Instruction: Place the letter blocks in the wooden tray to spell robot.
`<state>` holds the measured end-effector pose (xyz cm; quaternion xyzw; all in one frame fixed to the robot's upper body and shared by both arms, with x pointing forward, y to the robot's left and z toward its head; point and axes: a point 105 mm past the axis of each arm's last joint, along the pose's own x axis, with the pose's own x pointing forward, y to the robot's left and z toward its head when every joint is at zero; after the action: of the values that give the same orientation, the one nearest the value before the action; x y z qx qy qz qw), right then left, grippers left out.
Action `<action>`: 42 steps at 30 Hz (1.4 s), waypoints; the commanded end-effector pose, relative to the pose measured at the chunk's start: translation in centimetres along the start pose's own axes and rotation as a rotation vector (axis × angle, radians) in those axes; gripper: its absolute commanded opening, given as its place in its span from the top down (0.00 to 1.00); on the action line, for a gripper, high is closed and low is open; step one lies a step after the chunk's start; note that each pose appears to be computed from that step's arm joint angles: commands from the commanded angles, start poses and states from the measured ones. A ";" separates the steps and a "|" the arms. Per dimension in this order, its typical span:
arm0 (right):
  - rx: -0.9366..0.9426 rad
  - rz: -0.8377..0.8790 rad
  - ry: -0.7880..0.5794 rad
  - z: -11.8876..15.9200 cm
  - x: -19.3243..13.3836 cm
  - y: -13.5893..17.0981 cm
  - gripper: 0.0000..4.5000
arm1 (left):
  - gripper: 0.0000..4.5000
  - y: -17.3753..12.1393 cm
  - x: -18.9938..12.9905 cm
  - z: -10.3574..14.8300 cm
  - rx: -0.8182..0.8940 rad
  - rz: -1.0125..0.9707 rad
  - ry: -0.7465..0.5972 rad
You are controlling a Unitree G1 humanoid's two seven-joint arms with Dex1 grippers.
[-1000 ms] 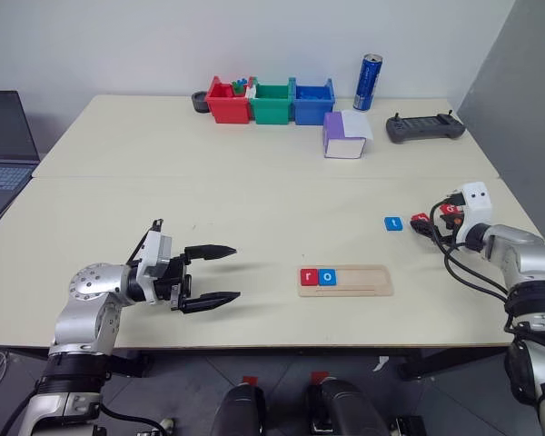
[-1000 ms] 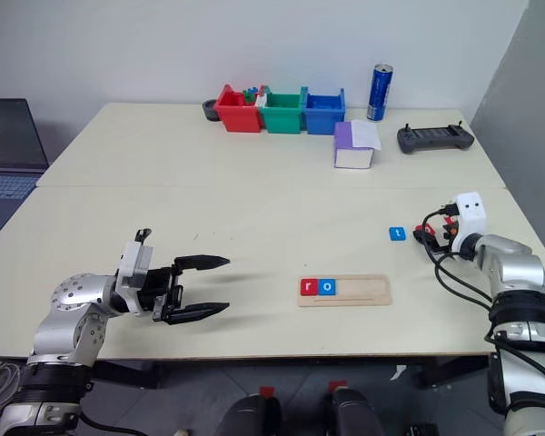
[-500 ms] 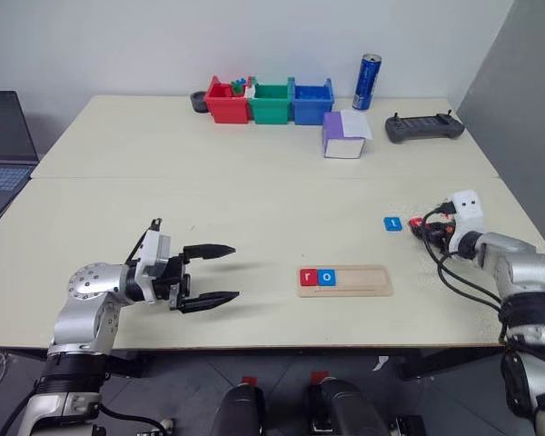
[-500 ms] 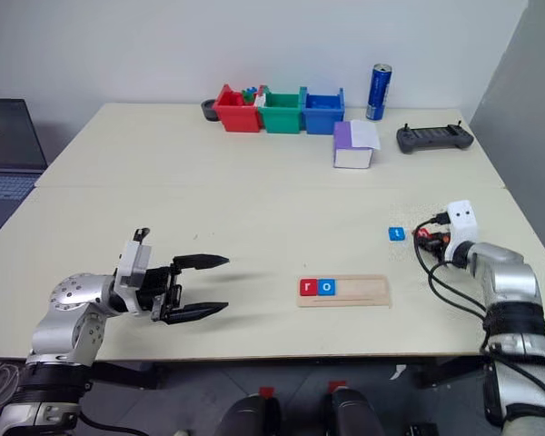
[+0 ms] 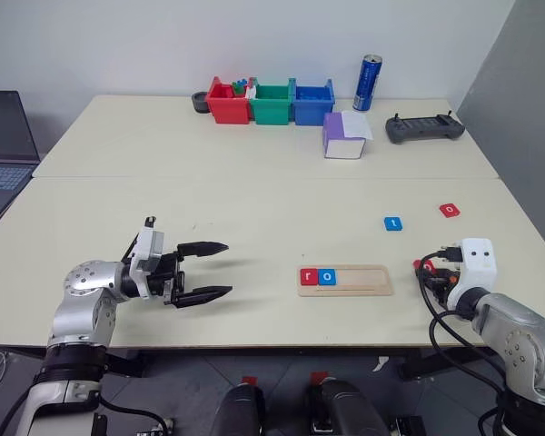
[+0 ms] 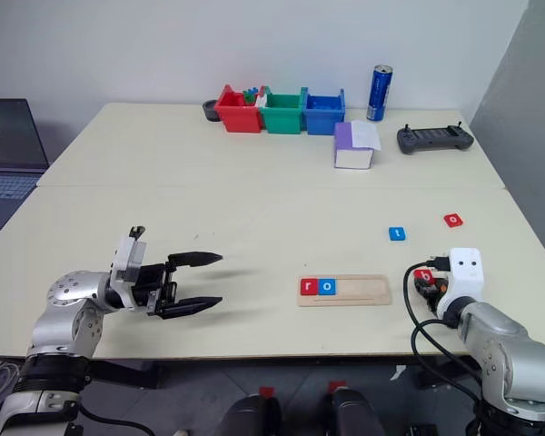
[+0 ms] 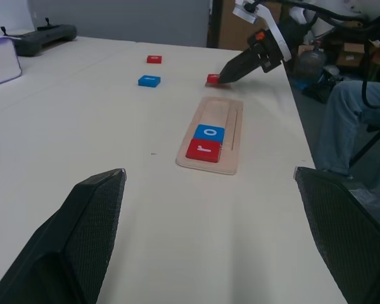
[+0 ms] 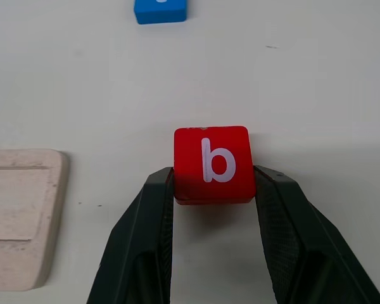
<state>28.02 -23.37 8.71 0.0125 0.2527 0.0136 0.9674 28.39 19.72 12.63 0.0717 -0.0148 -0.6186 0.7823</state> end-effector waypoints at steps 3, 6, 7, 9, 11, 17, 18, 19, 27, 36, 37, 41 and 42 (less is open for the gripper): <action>-0.037 -0.050 -0.022 0.3 0.0 -0.9 0.36 | 0.00 0.2 -0.2 1.1 0.043 -0.009 -0.013; -0.058 -0.009 -0.041 1.3 -0.3 -0.9 0.13 | 0.00 -0.1 -0.3 0.9 0.038 -0.022 -0.002; -0.088 0.041 -0.035 1.7 -0.6 -0.8 0.05 | 0.00 -0.2 -0.3 0.8 0.039 -0.028 0.002; -0.192 0.170 -0.034 2.7 -1.8 -0.8 0.01 | 0.00 -0.1 -0.2 0.8 0.043 -0.032 0.003; -0.329 0.313 -0.081 4.4 -2.9 -1.0 0.01 | 0.00 0.0 0.0 0.9 0.045 -0.035 0.001; -0.567 0.710 0.001 4.7 -2.9 -1.8 0.01 | 0.00 0.0 0.4 0.9 0.064 -0.057 0.008; -0.599 0.733 0.026 4.5 -2.2 -2.2 0.01 | 0.00 0.1 0.5 0.9 0.066 -0.057 0.007; -0.653 0.761 0.045 4.4 -1.4 -2.6 0.01 | 0.00 0.1 0.6 1.0 0.069 -0.060 0.006; -0.837 0.879 0.157 3.8 1.9 -4.0 0.01 | 0.00 -0.5 0.6 1.4 0.082 -0.044 0.011; -0.851 0.923 0.251 1.8 3.1 -4.8 0.14 | 0.00 -1.0 0.5 1.7 0.092 -0.024 0.014; -0.853 0.929 0.250 1.8 3.2 -4.7 0.21 | 0.00 -1.0 0.5 1.7 0.092 -0.023 0.015; -0.869 0.937 0.242 1.8 3.3 -4.6 0.53 | 0.00 -1.0 0.2 1.7 0.090 -0.017 0.020; -0.876 0.935 0.239 1.8 3.3 -4.6 0.60 | 0.00 -1.0 0.1 1.6 0.090 -0.016 0.021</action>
<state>32.56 -27.84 9.43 -0.2751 0.2745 0.5218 0.7594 27.34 18.79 13.10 0.1021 -0.0183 -0.6286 0.7708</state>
